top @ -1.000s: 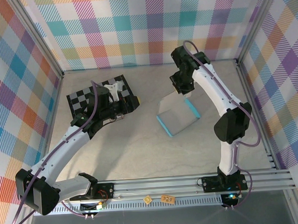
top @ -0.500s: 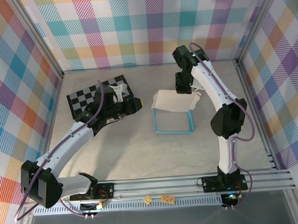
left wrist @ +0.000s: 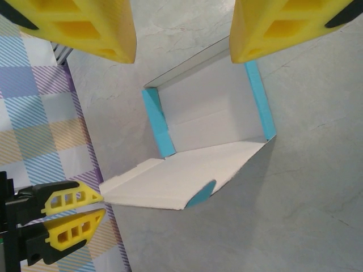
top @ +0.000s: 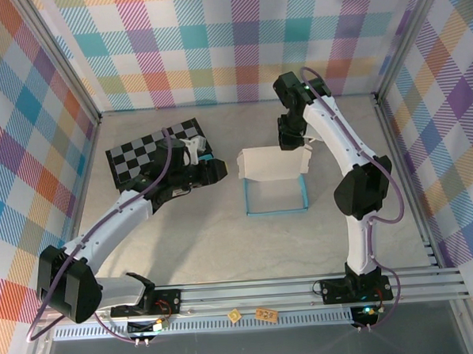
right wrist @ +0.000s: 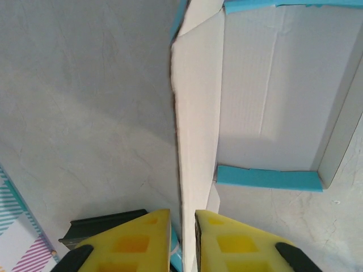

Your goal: Fold the paper box

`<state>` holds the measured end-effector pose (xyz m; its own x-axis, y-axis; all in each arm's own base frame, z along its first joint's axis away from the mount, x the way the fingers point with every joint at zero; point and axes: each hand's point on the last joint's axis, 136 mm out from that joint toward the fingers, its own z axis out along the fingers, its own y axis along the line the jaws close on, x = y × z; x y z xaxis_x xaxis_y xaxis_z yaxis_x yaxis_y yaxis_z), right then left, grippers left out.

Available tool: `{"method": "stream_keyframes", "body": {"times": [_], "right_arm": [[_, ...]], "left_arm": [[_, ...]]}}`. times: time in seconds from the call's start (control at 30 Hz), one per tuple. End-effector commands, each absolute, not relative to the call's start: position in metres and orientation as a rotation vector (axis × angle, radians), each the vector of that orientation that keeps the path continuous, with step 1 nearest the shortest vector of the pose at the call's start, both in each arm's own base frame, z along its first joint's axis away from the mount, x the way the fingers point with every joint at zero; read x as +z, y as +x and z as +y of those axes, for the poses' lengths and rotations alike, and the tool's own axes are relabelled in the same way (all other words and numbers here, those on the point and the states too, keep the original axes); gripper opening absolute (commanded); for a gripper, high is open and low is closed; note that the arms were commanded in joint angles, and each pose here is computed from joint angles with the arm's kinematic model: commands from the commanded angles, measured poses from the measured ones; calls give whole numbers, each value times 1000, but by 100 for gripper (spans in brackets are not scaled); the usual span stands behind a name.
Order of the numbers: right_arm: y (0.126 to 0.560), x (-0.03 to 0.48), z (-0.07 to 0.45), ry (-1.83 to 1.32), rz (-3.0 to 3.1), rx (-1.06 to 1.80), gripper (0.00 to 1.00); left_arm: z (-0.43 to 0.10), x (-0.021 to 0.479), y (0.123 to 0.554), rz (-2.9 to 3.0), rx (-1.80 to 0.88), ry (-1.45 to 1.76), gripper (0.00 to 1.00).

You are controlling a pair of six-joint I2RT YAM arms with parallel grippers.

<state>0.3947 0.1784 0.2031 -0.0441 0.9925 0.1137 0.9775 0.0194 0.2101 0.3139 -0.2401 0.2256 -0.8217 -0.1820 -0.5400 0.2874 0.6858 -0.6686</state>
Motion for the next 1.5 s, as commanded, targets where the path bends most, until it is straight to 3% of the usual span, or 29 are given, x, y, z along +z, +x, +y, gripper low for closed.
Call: {"method": "stream_keyframes", "body": {"times": [0.0, 0.1, 0.27, 0.37, 0.5, 0.6, 0.8, 0.93, 1.1, 1.47], "right_arm": [[383, 210, 174, 2086, 2232, 312, 20], [386, 220, 172, 2023, 2237, 334, 21], [404, 259, 155, 1715, 2232, 372, 36], [420, 294, 144, 1347, 2256, 389, 47], [442, 336, 174, 496, 2352, 619, 60], [423, 325, 173, 150, 2429, 708, 63], [382, 238, 114, -24, 2550, 464, 59], [369, 209, 113, -81, 2389, 603, 59], [371, 172, 109, -101, 2395, 608, 54], [390, 136, 106, -165, 2455, 600, 53]], "left_arm": [[-236, 217, 315, 2325, -1032, 88, 46], [-235, 219, 315, 2323, -1029, 88, 46], [-237, 215, 318, 2354, -1007, 110, 48], [-239, 203, 318, 2445, -967, 160, 51], [-242, 197, 324, 2519, -893, 262, 55], [-247, 188, 329, 2577, -865, 352, 56], [-253, 161, 349, 2608, -803, 404, 57], [-261, 147, 360, 2574, -776, 427, 57], [-268, 132, 376, 2518, -757, 389, 56], [-287, 117, 397, 2480, -794, 373, 54]]}}
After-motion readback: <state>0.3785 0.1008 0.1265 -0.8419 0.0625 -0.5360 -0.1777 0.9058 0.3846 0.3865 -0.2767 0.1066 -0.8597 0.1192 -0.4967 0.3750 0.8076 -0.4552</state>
